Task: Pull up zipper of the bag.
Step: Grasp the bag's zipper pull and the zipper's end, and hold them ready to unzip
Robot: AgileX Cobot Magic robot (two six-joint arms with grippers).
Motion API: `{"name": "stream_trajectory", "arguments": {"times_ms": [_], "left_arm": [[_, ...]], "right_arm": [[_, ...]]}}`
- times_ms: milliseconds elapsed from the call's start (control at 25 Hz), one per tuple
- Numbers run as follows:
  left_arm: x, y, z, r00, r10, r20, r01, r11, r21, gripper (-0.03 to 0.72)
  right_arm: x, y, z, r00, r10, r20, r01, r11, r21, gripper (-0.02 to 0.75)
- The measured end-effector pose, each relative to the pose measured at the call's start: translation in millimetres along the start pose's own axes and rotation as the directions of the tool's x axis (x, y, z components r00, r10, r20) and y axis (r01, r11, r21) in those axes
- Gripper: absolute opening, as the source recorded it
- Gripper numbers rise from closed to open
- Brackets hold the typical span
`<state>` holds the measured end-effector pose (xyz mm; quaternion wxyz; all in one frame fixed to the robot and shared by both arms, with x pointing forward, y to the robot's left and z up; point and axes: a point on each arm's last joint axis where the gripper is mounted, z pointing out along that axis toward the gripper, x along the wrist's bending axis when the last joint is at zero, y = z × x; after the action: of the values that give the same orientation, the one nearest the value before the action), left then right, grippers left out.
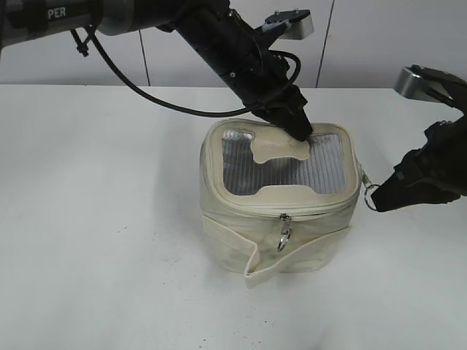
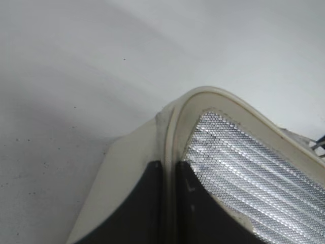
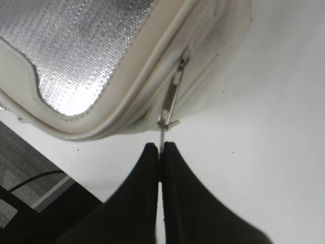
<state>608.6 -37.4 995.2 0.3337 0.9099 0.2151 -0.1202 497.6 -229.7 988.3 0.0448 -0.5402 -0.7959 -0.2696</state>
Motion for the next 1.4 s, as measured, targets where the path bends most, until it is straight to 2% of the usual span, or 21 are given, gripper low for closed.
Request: {"name": "stream_trajectory", "arguments": {"times_ms": [400,640,960,1280,1400], "left_arm": [[0.0,0.0,0.0,1.0,0.0,0.0,0.0,1.0,0.0,0.043],[-0.7,0.3,-0.7,1.0,0.002,0.0,-0.002,1.0,0.0,0.043],[-1.2,0.5,-1.3,1.0,0.005,-0.001,-0.005,1.0,0.002,0.043],[-1.5,0.4,-1.7,1.0,0.006,-0.002,-0.006,1.0,0.004,0.043],[-1.5,0.4,-1.7,1.0,0.006,-0.002,-0.006,1.0,0.004,0.043]], "right_arm": [[20.8,-17.3,-15.6,0.998,0.022,-0.052,-0.019,0.998,0.066,-0.015],[60.3,-20.4,-6.4,0.993,-0.081,-0.084,0.089,0.992,0.09,-0.015],[104.4,-16.3,9.3,0.981,-0.153,-0.119,0.156,0.988,0.02,-0.015],[111.9,-8.7,22.7,0.982,-0.136,-0.131,0.144,0.988,0.048,-0.006],[110.9,-10.1,19.4,0.99,-0.113,-0.085,0.119,0.99,0.072,0.074]]}}
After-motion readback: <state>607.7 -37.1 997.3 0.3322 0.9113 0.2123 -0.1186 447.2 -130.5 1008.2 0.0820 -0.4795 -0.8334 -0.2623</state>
